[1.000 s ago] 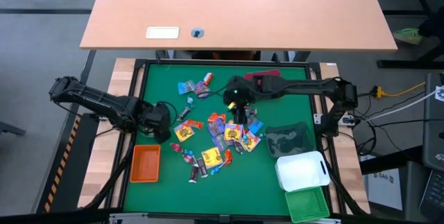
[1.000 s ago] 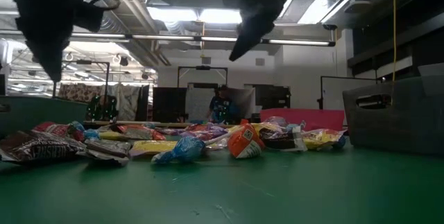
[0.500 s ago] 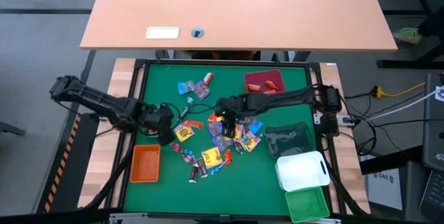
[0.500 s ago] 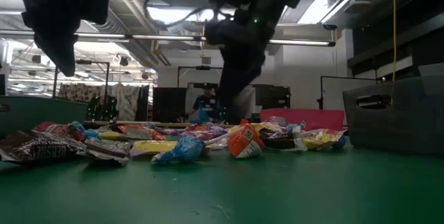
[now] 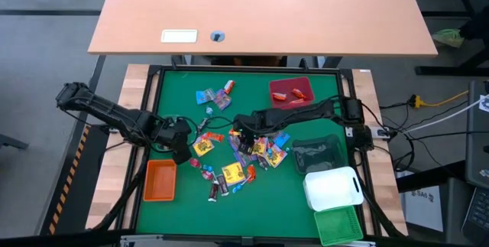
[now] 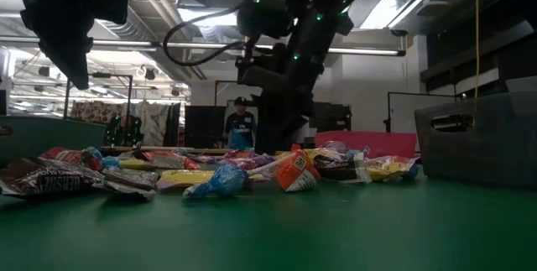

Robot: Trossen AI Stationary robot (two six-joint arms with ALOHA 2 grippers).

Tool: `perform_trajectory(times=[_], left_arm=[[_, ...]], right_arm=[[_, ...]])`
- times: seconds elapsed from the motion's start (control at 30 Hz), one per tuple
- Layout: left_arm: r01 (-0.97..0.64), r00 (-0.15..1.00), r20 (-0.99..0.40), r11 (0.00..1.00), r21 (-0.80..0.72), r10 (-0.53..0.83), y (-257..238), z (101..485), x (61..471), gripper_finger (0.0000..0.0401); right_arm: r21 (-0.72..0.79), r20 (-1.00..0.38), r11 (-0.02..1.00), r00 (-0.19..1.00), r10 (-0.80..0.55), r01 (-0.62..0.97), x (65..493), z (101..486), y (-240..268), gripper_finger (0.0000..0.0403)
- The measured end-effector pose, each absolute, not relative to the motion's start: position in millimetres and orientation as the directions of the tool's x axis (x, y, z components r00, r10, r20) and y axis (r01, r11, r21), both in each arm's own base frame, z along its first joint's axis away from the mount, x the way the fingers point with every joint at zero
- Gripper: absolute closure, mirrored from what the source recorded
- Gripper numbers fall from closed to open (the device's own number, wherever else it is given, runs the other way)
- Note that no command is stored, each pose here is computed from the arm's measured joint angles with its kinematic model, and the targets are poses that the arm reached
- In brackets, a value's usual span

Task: Sort candy
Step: Put the violet candy into the black bin

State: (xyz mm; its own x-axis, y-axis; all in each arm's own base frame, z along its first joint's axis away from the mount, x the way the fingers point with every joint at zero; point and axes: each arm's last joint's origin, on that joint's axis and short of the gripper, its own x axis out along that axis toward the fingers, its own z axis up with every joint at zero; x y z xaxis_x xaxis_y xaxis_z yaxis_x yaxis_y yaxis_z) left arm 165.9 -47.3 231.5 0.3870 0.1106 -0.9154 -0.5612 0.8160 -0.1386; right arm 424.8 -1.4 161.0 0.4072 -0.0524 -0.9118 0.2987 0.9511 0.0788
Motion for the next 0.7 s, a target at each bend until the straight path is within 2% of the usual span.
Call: perform_trajectory(times=[0.23,0.33,0.7], left_arm=[[-0.559,0.401,-0.910,0.815,-0.151,0.106,-48,232,167,0.0299],[-0.559,0.401,-0.910,0.815,-0.151,0.107,-48,232,167,0.0299],[-0.571,0.411,-0.899,0.811,-0.126,0.150,-46,232,168,0.0299]], right_arm=[[0.072,-0.922,0.951,0.384,-0.052,0.300,427,148,-1,0.0206],[0.082,-0.922,0.952,0.385,-0.040,0.296,427,148,-1,0.0221],[0.087,-0.913,0.957,0.406,-0.034,0.276,429,149,-1,0.0368]])
